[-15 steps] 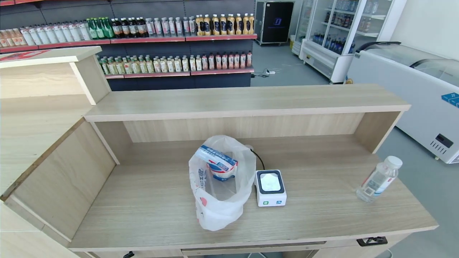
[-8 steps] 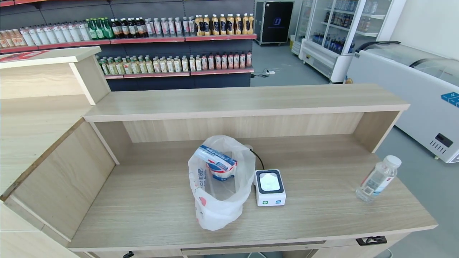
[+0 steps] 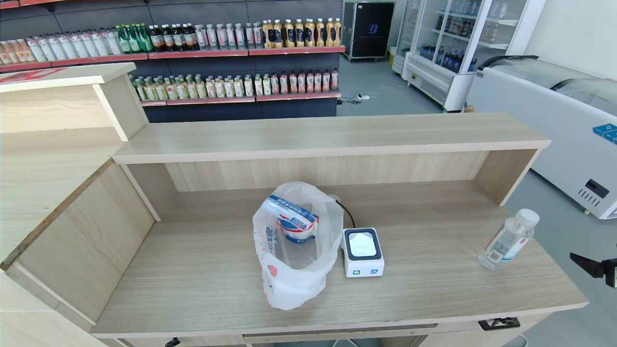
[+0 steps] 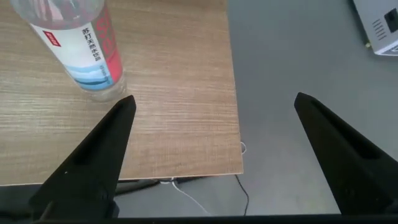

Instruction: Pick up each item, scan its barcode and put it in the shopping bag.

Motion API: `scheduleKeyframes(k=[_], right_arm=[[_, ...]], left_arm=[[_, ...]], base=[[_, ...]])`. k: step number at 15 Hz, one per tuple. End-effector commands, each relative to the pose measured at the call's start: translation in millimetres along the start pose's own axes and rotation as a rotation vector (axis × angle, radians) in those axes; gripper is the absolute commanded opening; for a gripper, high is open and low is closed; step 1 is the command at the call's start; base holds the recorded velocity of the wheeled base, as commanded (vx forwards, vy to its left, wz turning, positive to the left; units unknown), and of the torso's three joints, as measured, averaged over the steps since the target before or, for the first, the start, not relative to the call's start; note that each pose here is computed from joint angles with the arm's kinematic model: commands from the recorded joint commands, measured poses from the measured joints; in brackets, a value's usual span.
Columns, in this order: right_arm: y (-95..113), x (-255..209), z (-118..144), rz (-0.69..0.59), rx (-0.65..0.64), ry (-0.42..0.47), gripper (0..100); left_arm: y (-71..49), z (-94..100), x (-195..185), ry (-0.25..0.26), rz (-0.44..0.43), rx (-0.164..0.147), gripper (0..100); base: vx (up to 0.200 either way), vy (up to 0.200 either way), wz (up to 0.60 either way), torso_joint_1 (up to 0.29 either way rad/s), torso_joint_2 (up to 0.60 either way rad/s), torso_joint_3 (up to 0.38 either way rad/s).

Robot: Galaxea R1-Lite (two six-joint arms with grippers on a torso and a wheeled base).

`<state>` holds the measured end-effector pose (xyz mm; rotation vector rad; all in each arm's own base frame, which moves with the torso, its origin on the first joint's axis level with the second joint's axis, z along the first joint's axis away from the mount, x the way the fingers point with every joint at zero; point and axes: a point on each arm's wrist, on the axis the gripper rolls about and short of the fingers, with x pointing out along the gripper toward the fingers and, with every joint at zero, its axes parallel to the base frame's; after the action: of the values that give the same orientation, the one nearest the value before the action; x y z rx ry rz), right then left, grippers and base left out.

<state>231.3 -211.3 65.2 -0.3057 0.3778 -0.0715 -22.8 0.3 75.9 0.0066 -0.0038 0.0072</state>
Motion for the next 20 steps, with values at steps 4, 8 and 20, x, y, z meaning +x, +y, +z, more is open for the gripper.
scheduleKeyframes(k=[4, 8, 20], right_arm=[[23.5, 43.1, 4.2, 0.124, -0.017, -0.021, 100], [47.4, 61.4, 9.3, 0.202, -0.05, -0.044, 100], [81.7, 93.5, -3.8, 0.278, -0.153, -0.098, 100]], left_arm=[[0.0, 0.0, 0.0, -0.001, 0.0, 0.0, 100], [0.0, 0.0, 0.0, -0.001, 0.0, 0.0, 100], [0.0, 0.0, 0.0, -0.001, 0.0, 0.0, 100]], base=[[0.0, 0.0, 0.0, 0.0, 0.0, 0.0], [0.0, 0.0, 0.0, 0.0, 0.0, 0.0], [0.0, 0.0, 0.0, 0.0, 0.0, 0.0]])
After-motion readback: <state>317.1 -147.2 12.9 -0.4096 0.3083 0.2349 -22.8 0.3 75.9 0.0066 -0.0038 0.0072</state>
